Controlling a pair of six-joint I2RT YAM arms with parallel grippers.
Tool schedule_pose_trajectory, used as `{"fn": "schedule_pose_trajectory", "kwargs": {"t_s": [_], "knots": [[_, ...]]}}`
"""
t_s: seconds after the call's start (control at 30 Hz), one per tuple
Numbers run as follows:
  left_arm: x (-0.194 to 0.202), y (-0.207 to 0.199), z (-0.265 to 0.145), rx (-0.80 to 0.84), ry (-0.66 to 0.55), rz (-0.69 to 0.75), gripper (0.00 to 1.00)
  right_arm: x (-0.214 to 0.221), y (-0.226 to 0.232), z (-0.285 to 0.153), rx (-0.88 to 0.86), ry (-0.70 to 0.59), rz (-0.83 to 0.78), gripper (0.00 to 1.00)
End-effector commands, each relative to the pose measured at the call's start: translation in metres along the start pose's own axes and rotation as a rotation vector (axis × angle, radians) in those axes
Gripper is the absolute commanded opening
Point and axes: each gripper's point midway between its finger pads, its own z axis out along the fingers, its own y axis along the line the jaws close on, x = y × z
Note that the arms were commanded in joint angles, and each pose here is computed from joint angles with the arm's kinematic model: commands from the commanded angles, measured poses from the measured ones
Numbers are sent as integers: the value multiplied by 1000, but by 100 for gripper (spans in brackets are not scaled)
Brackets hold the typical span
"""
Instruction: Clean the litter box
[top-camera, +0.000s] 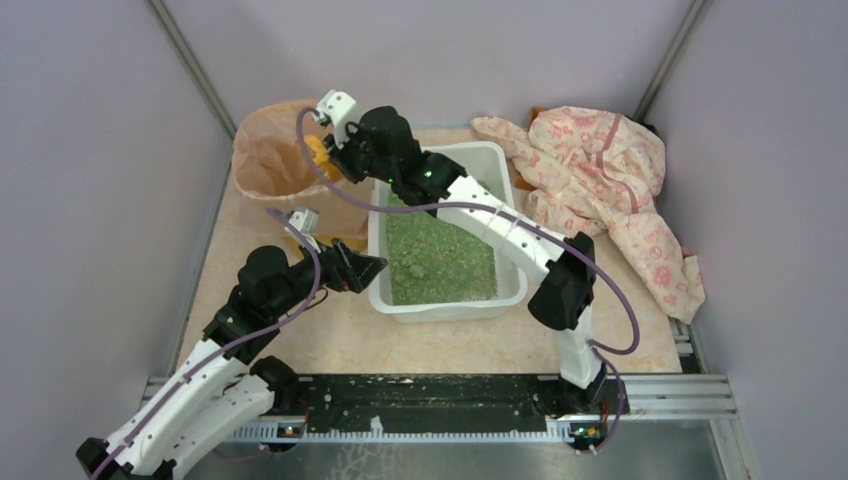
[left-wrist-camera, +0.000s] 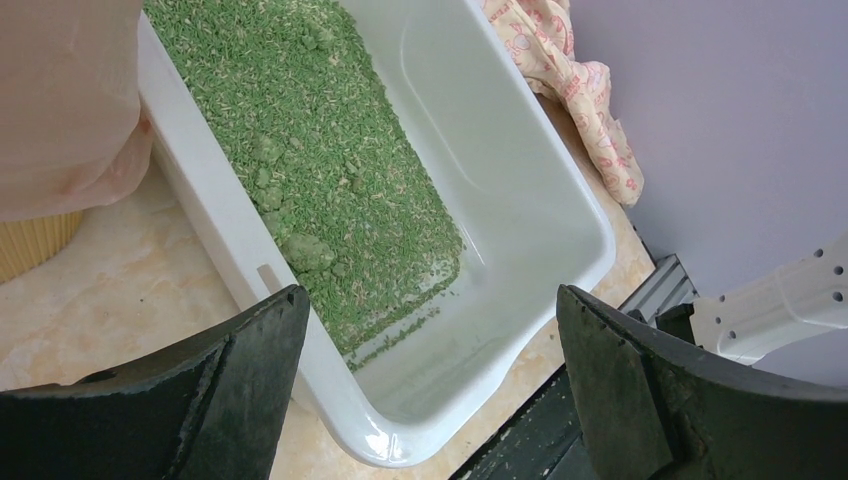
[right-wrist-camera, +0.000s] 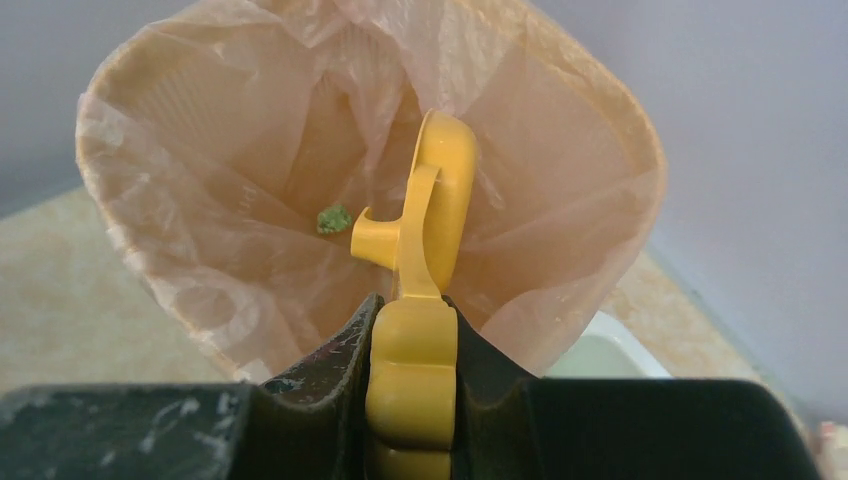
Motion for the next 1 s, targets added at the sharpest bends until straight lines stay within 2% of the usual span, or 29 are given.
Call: {"fn": "schedule_pose_trajectory", "kwargs": {"t_s": [0.0,0.23,0.37,0.5,0.63,0.7,0.83,0.97], "knots": [[-3,-1,1,6,-19,14,99,-72,-22,-40,168,-154,-192,0],[-2,0,0,4,-17,6,99,-94,-14,-54,125,-221,-167,0],[-2,3,1,-7,-21,15,99,-120,-11,-76,98,-301,-129,0],[0,2,4,0,-13,7,99,-156,-14,-119,38,-447,-37,0],[6,2,8,10,6,-3,99,-173,-52,-169,106,-561,95,0],[7,2,8,14,8,-4,99,-167,-80,-190,150,-577,157,0],[4,0,10,24,-4,5,99,-125,-141,-221,303,-512,236,0],[4,-1,12,34,-6,3,99,-45,-171,-229,463,-291,267,0]]}}
